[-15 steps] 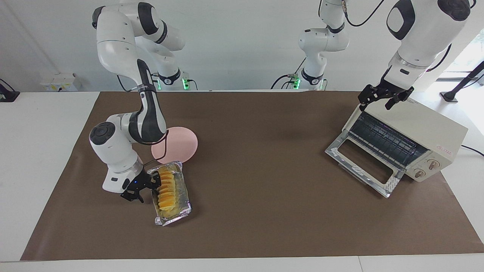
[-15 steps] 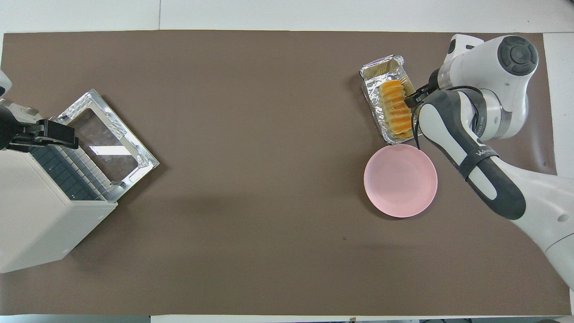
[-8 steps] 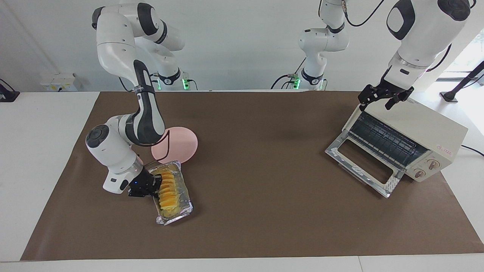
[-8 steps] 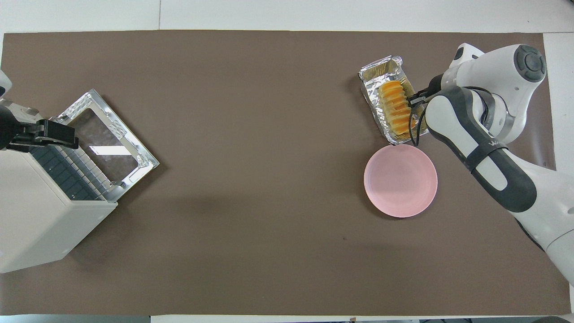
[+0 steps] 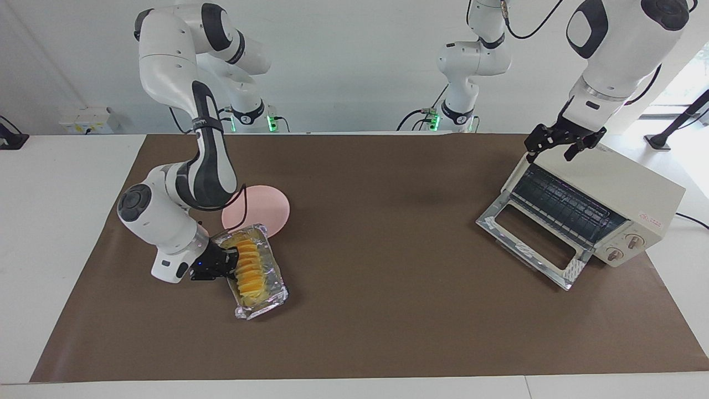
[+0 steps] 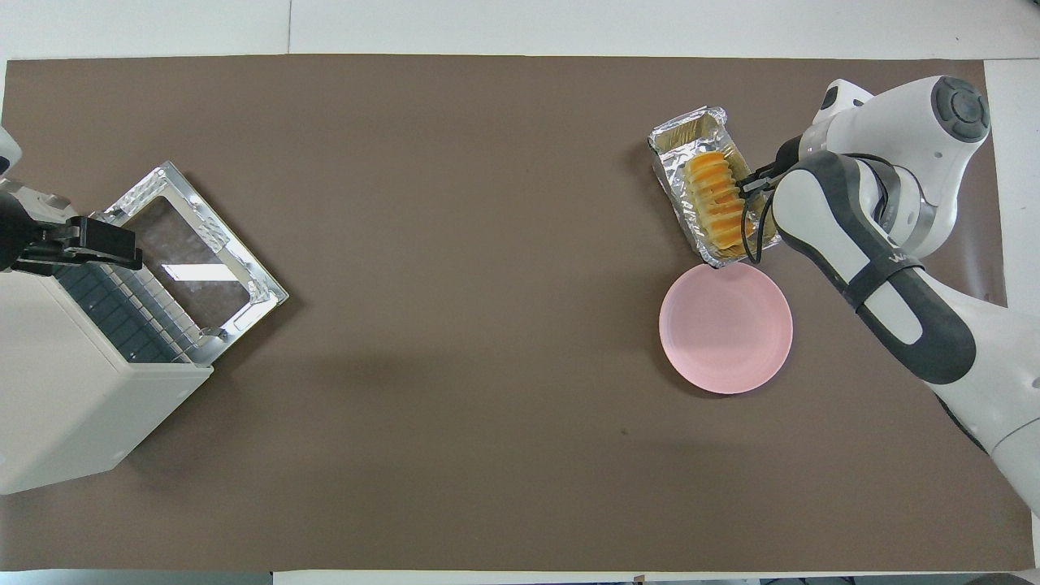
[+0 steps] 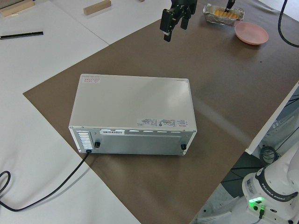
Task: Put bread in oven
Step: 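Grasp the edge of the foil tray with the right gripper, then carry the foil tray with the right gripper toward the table center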
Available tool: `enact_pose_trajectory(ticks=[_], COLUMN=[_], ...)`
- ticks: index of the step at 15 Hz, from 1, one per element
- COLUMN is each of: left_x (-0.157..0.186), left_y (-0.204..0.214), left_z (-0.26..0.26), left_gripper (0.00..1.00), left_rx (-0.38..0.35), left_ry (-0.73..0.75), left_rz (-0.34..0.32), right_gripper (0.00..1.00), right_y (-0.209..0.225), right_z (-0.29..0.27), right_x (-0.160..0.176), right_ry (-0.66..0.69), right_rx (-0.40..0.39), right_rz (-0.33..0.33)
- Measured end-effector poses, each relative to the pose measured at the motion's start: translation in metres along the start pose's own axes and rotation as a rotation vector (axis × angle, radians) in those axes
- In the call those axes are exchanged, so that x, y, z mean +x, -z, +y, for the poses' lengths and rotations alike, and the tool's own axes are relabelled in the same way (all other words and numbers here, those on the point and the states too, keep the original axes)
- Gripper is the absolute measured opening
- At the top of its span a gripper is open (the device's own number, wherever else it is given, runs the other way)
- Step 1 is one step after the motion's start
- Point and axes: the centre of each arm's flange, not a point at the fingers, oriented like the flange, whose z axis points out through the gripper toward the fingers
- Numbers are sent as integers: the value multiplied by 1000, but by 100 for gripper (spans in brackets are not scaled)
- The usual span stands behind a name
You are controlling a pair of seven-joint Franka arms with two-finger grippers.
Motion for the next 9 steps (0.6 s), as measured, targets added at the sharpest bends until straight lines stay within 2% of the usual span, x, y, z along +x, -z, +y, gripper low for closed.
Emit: enact_pose_trajectory(ticks=[2, 4, 9], left_x=[0, 0, 0], left_y=[0, 0, 0], left_z=[0, 0, 0], left_gripper=[100, 100, 100], left_rx=[0, 0, 0], left_ry=[0, 0, 0], left_rz=[0, 0, 0], right_gripper=[2, 2, 2], right_y=[16, 28, 17], right_z=[-22, -71, -269], right_x=[8, 20, 36], right_ry=[-70, -149, -318], right_rx=[12, 10, -28], right_rz=[-15, -14, -25])
